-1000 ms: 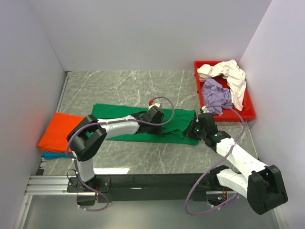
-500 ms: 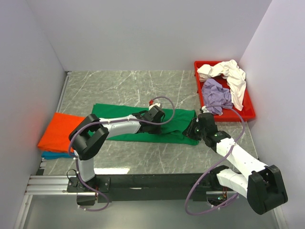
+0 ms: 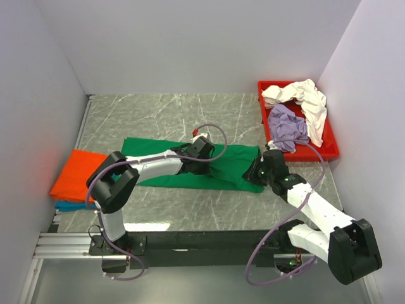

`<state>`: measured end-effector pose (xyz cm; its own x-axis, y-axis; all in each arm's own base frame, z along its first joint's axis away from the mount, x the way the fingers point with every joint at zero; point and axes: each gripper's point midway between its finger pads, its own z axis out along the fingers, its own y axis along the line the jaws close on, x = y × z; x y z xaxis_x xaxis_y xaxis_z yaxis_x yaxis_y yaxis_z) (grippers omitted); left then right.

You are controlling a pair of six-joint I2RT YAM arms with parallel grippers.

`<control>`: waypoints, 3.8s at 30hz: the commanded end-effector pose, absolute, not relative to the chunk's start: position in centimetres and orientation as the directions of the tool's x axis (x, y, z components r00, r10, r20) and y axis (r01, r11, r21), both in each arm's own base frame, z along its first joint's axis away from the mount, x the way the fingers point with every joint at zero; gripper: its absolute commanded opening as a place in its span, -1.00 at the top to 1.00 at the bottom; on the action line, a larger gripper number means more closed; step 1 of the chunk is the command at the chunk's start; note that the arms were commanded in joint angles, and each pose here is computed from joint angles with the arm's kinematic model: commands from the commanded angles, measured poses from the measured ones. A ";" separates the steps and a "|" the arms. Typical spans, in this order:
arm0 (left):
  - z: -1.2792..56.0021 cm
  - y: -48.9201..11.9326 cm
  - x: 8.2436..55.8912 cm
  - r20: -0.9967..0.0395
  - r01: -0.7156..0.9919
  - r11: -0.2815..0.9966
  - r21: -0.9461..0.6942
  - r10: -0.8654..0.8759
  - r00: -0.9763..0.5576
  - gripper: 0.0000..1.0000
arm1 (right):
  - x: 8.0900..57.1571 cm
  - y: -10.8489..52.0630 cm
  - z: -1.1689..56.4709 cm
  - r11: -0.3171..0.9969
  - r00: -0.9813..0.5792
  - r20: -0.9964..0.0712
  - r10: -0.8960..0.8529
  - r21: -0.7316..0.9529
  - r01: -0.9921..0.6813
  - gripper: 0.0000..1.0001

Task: Fold and stack the t-shirts
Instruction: Fold the tshirt

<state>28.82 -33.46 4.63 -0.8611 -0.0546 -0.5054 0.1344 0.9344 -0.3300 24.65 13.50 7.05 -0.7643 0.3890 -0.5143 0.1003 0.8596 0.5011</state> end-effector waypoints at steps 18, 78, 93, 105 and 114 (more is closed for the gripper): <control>9.9 -27.1 31.0 -0.572 0.004 0.933 -0.361 -0.217 -0.791 0.21 | 28.0 15.6 9.5 0.897 -0.730 -0.590 0.345 0.436 0.071 0.26; -0.6 -22.2 19.4 -0.300 -0.386 0.842 -0.376 -0.505 -0.809 0.79 | 39.6 18.3 0.0 0.997 -0.921 -0.390 0.027 -0.051 0.051 -0.04; 5.6 -30.6 21.3 -0.347 -0.248 0.813 -0.528 -0.472 -0.810 0.58 | 50.3 20.7 5.4 0.997 -0.849 -0.527 -0.038 -0.078 0.004 -0.07; 2.8 -18.7 16.7 -0.451 -0.321 0.906 -0.276 -0.417 -0.789 0.59 | 46.1 21.7 10.7 0.991 -0.812 -0.576 0.093 0.133 0.019 -0.13; -0.7 -18.1 12.7 -0.356 -0.357 0.898 -0.257 -0.431 -0.829 0.68 | 44.6 23.2 5.8 0.982 -0.866 -0.489 0.106 0.188 0.014 -0.11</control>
